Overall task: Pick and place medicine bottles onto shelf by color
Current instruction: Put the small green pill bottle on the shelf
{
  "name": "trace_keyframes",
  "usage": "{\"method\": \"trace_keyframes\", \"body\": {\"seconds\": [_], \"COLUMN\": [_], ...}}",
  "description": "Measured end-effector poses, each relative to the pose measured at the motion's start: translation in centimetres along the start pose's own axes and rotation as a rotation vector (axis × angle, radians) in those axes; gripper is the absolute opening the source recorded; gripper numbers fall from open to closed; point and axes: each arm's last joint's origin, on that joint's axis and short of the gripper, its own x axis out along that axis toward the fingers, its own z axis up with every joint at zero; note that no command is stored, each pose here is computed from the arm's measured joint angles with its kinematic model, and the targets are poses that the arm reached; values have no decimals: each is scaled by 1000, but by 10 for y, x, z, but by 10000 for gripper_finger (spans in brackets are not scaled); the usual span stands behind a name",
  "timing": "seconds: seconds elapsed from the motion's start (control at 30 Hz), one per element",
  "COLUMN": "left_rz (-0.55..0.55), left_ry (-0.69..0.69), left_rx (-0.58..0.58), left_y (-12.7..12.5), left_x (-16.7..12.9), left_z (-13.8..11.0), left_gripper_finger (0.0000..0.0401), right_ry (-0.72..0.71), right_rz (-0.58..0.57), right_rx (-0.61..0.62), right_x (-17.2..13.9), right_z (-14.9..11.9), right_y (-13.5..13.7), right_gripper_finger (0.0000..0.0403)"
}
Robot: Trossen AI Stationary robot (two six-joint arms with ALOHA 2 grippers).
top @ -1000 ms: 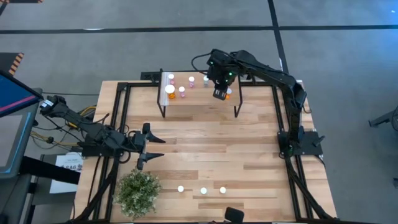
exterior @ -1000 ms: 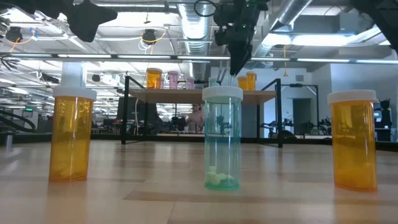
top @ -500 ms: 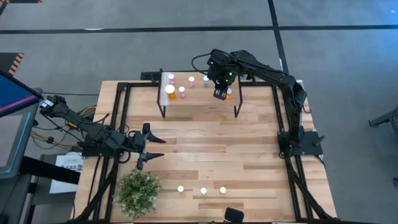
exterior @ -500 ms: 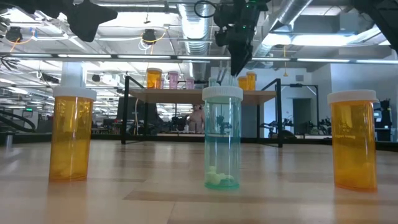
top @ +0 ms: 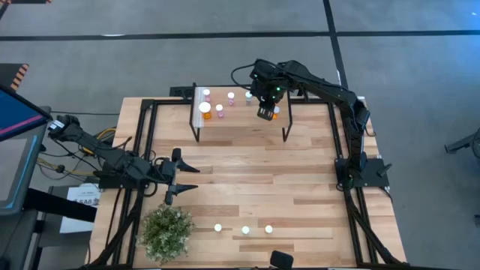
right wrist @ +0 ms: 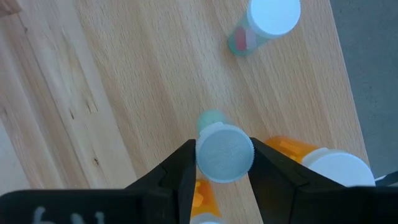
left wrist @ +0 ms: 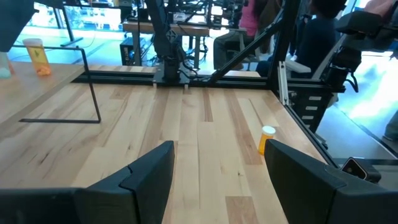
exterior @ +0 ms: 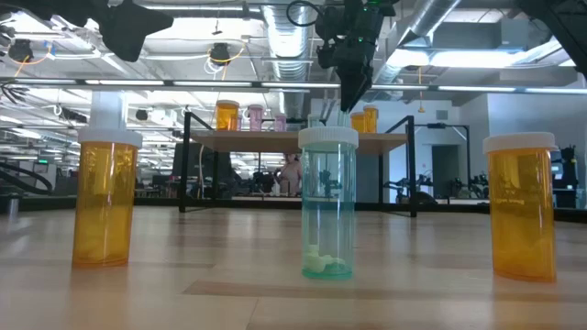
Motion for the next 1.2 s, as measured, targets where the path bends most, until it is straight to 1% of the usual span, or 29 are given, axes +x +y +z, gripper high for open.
{"method": "trace_keyframes", "body": {"seconds": [0.97, 1.07, 1.2], "left_rz": [-2, -2, -5], "left_ry": [-7, -7, -6], "left_rx": [-4, -4, -4], "left_y": [0, 0, 0], "left_x": [0, 0, 0], "left_z": [1, 1, 1], "left_gripper_finger": [238, 238, 238], "right_ry": [15, 23, 81], "right_rz": [13, 18, 40], "right_rx": [-10, -18, -18], "right_x": [0, 8, 26], "right_z": [0, 3, 4], "right_y": [6, 9, 10], "right_gripper_finger": [161, 161, 161]}}
